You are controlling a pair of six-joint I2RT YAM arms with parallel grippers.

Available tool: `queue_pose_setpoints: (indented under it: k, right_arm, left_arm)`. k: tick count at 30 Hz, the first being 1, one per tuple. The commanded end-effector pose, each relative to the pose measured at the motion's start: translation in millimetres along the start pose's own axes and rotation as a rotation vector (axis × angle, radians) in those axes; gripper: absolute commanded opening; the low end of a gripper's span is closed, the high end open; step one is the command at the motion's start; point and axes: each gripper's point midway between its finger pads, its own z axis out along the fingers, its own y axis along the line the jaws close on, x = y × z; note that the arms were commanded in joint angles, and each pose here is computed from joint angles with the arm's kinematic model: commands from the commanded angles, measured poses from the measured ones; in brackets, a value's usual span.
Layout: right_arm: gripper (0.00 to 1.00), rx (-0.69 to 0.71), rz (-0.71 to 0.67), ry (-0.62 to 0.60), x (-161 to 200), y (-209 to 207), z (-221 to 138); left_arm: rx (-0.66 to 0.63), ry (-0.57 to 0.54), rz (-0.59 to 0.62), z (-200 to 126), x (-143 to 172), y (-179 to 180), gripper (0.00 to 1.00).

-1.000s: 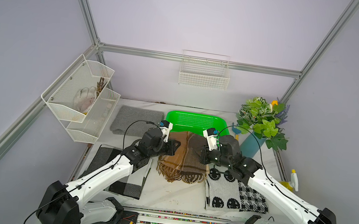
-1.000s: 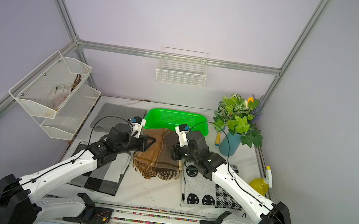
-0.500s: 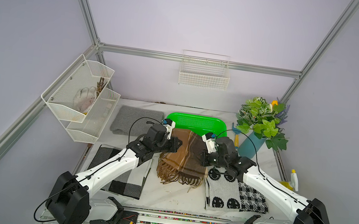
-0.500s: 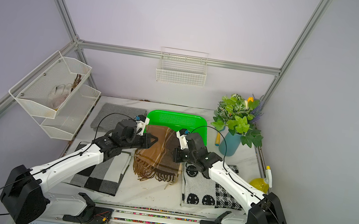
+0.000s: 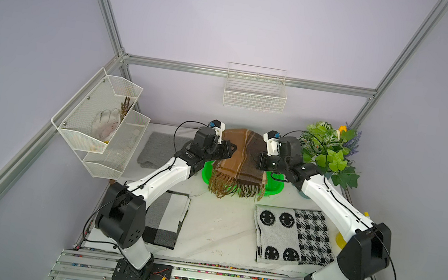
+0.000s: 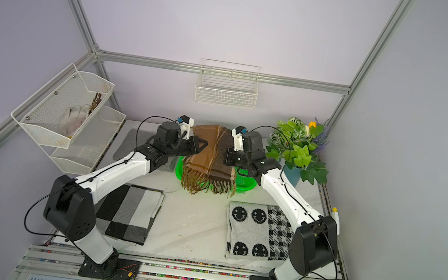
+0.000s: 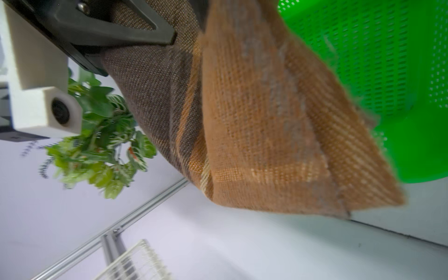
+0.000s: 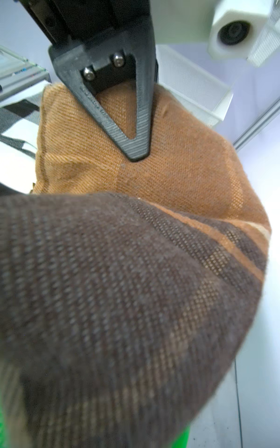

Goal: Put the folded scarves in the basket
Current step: Place the scarf in the basket.

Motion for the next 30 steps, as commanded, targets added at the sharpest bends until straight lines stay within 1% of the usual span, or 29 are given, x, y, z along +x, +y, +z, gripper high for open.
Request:
queue_pose_setpoints:
  k: [1, 3, 9, 11, 15, 18, 20, 24, 26, 30]
  right_arm:
    - [0.00, 0.074, -0.043, 0.047, 4.6, -21.2, 24.6]
    - [0.00, 0.088, -0.072, 0.066, 5.6, -28.4, 42.0]
    - [0.00, 0.163, -0.090, 0.088, -0.2, -50.2, 80.4]
    - [0.00, 0.198, -0.103, 0.091, 0.0, -59.8, 90.2]
    - [0.00, 0.279, -0.128, 0.133, 10.0, -82.1, 106.9]
    - [0.00, 0.348, -0.111, 0.156, 20.3, -100.3, 114.2]
    - [0.00, 0.363, -0.113, 0.183, 29.3, -107.3, 118.8]
    - [0.00, 0.358, -0.125, 0.202, 37.6, -113.5, 132.5]
    - [0.00, 0.363, -0.123, 0.221, 41.3, -116.5, 137.0]
    - [0.00, 0.355, -0.108, 0.238, 43.4, -112.6, 132.7]
  left_arm:
    - [0.020, -0.026, -0.007, 20.0, -16.8, 6.5, 0.00]
    - [0.006, -0.004, -0.011, 40.6, -16.1, 21.7, 0.00]
    - [-0.026, 0.004, 0.001, 78.4, -25.2, 46.2, 0.00]
    - [-0.039, 0.009, 0.014, 87.9, -21.7, 53.7, 0.00]
    - [-0.057, 0.055, 0.001, 105.7, -9.2, 72.3, 0.00]
    - [-0.097, 0.087, -0.005, 111.5, 0.3, 87.0, 0.00]
    - [-0.120, 0.092, -0.009, 111.5, 6.8, 96.6, 0.00]
    - [-0.172, 0.112, 0.005, 115.6, 21.1, 116.7, 0.00]
    - [-0.184, 0.139, 0.007, 119.9, 28.9, 124.0, 0.00]
    - [-0.198, 0.149, 0.007, 118.0, 35.7, 130.4, 0.00]
